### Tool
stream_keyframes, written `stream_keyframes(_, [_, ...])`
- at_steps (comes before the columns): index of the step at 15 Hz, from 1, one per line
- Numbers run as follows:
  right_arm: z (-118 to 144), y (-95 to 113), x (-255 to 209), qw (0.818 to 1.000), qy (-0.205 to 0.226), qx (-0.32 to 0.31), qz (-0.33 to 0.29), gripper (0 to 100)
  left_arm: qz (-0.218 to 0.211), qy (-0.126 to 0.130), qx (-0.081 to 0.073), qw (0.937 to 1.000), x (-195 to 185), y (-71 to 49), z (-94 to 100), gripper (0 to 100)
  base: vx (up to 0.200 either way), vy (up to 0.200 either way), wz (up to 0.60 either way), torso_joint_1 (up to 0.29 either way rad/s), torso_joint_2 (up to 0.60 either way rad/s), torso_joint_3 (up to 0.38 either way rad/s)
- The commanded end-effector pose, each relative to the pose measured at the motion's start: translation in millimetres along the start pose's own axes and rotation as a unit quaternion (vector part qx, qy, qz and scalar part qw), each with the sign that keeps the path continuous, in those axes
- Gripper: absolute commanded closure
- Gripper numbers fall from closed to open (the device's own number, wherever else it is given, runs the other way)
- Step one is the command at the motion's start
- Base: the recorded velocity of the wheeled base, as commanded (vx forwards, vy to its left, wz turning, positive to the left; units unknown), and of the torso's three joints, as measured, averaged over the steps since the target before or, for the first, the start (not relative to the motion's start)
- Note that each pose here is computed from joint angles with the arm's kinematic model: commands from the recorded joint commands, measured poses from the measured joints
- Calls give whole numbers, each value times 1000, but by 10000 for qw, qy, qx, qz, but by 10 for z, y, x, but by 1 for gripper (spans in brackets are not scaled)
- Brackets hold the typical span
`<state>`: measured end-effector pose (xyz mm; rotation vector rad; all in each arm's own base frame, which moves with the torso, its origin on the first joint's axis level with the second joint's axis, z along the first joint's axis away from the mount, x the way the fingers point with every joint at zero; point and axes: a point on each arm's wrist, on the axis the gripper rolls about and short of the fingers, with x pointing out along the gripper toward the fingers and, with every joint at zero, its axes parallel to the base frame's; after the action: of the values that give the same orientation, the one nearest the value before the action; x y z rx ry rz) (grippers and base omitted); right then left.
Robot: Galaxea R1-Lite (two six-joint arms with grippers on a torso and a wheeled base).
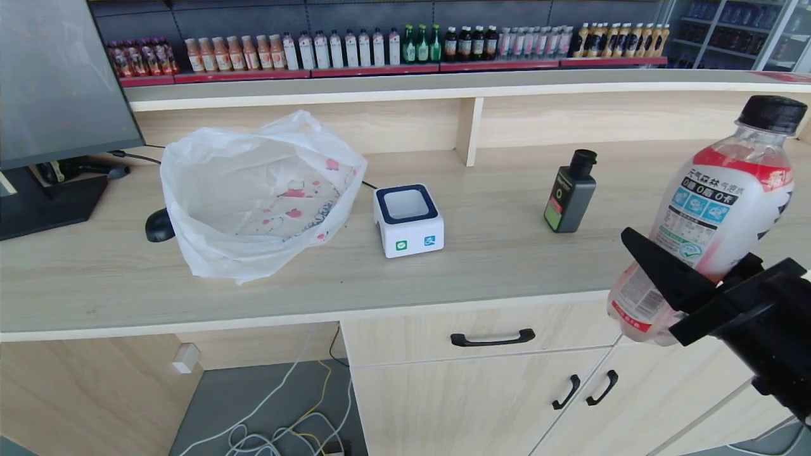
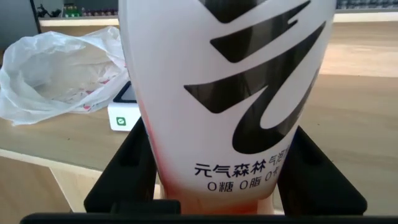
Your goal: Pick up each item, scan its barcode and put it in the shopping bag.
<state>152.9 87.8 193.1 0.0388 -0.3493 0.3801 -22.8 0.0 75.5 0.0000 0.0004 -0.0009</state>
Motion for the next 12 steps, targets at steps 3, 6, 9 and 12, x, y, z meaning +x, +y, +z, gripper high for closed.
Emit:
stream_keyframes(3, [-3, -54, 88, 9996, -32, -139, -228, 100, -3, -2, -15, 10000, 0, 0, 0, 0, 0, 67, 0, -2, 1, 2])
stream_keyframes(6, [-45, -126, 133, 9989, 41, -149, -433, 100, -3, -2, -23, 10000, 0, 0, 0, 0, 0, 200, 0, -4, 4, 7])
stream_keyframes(9, [-87, -124, 129, 9989, 139, -122, -426, 100, 4, -2, -15, 10000, 0, 0, 0, 0, 0, 200, 0, 2, 7, 1])
stream_keyframes(12, [-105, -127, 117, 9988, 183, -106, -431, 100, -3, -2, -23, 10000, 0, 0, 0, 0, 0, 200, 0, -6, 1, 6])
